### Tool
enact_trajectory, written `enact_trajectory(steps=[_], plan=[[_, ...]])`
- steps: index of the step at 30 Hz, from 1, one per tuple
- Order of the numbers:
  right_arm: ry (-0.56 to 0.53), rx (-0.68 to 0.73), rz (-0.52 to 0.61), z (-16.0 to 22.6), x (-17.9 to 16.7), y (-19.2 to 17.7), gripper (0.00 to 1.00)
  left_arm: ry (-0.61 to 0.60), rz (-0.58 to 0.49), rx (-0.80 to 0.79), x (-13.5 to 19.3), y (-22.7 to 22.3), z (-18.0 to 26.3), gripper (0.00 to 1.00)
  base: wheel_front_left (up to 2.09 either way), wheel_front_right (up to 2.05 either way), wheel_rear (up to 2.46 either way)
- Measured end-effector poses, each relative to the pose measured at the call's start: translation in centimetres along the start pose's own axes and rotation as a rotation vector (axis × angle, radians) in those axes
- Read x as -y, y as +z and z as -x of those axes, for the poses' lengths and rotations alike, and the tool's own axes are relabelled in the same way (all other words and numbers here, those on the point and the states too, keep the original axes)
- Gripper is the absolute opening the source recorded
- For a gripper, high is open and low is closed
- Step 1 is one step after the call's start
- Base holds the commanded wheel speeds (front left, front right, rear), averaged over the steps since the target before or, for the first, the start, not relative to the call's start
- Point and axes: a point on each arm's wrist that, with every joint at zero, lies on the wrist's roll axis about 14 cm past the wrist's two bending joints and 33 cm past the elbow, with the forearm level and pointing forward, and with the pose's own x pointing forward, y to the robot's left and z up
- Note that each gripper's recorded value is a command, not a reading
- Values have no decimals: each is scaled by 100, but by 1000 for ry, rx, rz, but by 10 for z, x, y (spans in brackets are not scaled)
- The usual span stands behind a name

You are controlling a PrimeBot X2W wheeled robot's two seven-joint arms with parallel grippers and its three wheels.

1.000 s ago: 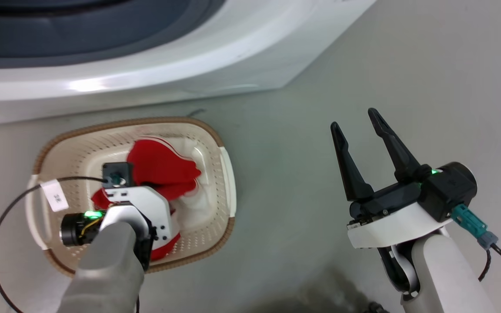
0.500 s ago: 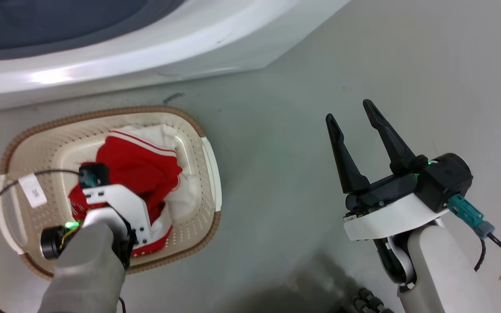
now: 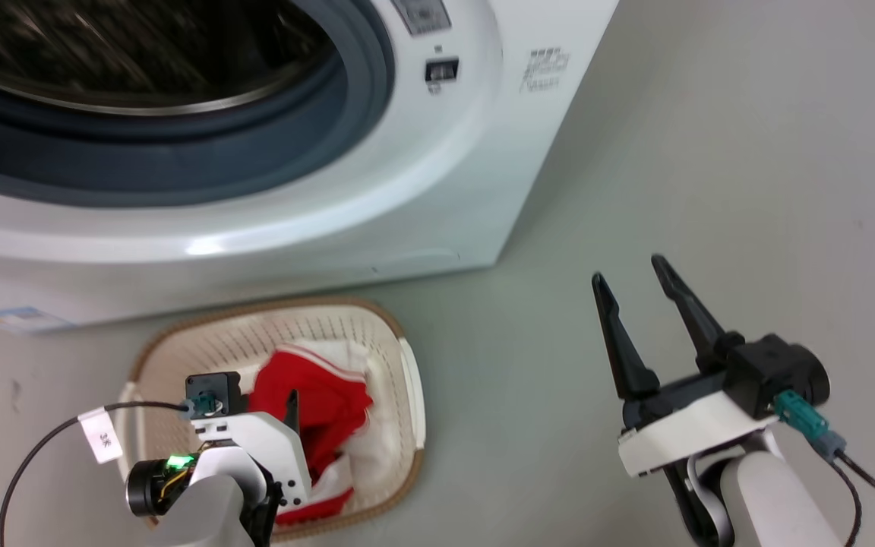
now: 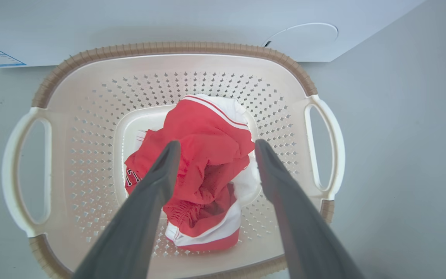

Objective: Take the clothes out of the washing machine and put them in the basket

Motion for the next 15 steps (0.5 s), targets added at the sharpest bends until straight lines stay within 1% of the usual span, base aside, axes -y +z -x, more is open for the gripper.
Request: enact_trajectory(steps=[3,7,10,15], plan=[[2,32,5,11,-4,14,100,-9,-5,109,4,28,17,100,0,0,0],[5,68,11,23,-7,30,100,-9,-4,319,7,82,45,100,0,0,0],[9,100,17,31,-10,42,100,6,-2,432,4,103,70,100,0,0,0],[11,132,26,39,-13,56,100,6,-16,646,8,153,111,100,0,0,0]])
